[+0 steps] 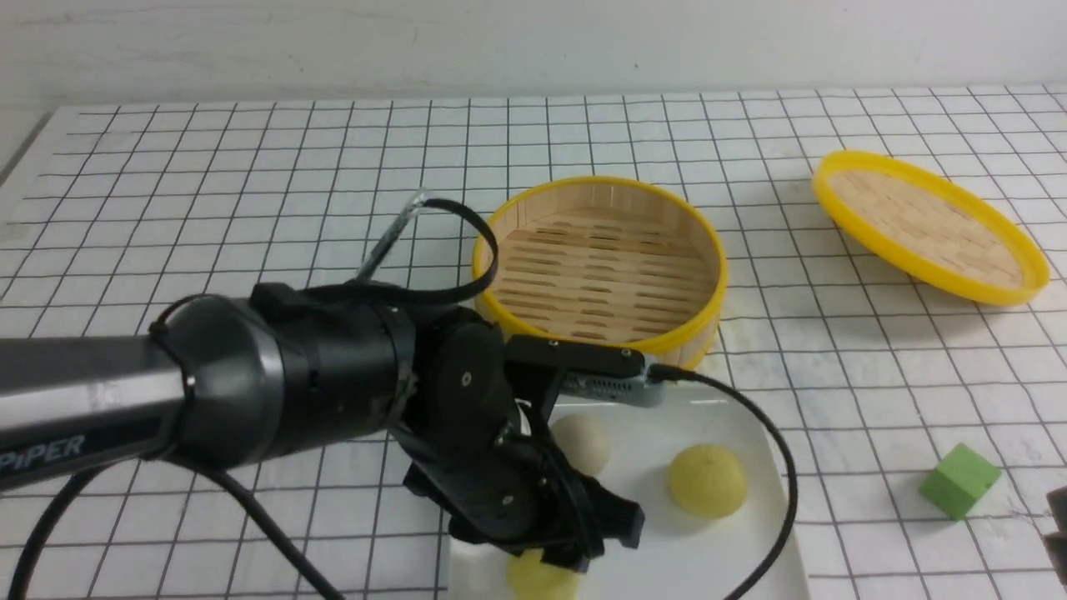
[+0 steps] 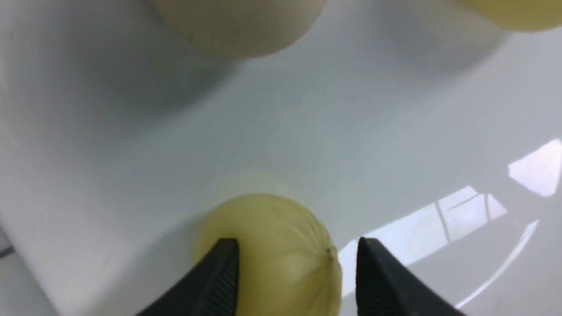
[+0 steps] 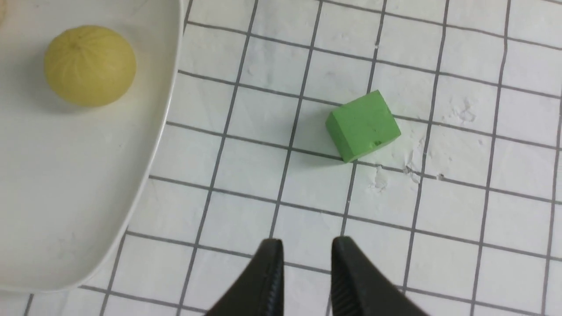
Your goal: Put the steamed buns into the plate on the white-black tablecloth.
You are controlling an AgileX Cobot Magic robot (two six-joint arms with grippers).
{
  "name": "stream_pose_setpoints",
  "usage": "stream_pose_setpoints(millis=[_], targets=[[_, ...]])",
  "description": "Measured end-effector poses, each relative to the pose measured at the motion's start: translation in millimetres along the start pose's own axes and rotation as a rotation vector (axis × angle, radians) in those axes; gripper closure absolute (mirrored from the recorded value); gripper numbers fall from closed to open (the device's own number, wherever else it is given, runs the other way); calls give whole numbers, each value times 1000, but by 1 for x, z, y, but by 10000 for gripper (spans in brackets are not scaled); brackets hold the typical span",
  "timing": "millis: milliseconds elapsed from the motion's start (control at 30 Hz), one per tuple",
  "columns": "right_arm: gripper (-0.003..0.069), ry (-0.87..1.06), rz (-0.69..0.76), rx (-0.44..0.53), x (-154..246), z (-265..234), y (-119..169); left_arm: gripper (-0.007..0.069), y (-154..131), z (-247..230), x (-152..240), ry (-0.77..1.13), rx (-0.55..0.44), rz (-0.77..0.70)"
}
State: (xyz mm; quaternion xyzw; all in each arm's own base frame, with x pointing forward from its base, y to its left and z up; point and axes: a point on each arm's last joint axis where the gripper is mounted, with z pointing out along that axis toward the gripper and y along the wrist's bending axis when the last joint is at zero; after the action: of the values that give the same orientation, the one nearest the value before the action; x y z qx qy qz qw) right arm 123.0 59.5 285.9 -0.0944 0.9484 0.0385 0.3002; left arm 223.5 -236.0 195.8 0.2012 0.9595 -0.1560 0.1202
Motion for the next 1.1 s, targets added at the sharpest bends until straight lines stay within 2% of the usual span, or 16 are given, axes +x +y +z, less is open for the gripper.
stream_pose_setpoints(millis=[133,200,233,267,400,467,567,633,667,700,733,900,1100], targets=[[525,-49,2,-2,9,-28,-10,183,-8,-23,-13,-84,17,34],[599,-111,10,-13,19,-55,-21,182,-11,-39,-19,-129,22,59],[614,-126,12,-16,21,-61,-23,183,-12,-42,-20,-137,23,63],[664,-193,30,-33,34,-81,-32,191,-14,-53,-22,-164,29,72],[673,-352,72,-84,64,-106,-48,239,-15,-67,-22,-195,40,77],[673,-471,88,-131,80,-111,-54,297,-16,-72,-20,-196,43,64],[673,-630,75,-218,95,-97,-51,416,-16,-80,-17,-199,45,51],[673,-720,36,-288,97,-81,-42,529,-16,-84,-16,-198,46,48],[673,-716,32,-291,97,-78,-41,529,-16,-84,-16,-197,45,48],[673,-726,7,-322,97,-70,-36,582,-16,-85,-16,-202,46,49],[673,-727,-14,-337,98,-65,-33,604,-16,-86,-16,-203,45,50],[673,-730,-120,-361,100,-60,-27,623,-15,-87,-15,-203,42,52],[670,-752,-143,-364,99,-61,-26,623,-13,-87,-16,-205,17,74]])
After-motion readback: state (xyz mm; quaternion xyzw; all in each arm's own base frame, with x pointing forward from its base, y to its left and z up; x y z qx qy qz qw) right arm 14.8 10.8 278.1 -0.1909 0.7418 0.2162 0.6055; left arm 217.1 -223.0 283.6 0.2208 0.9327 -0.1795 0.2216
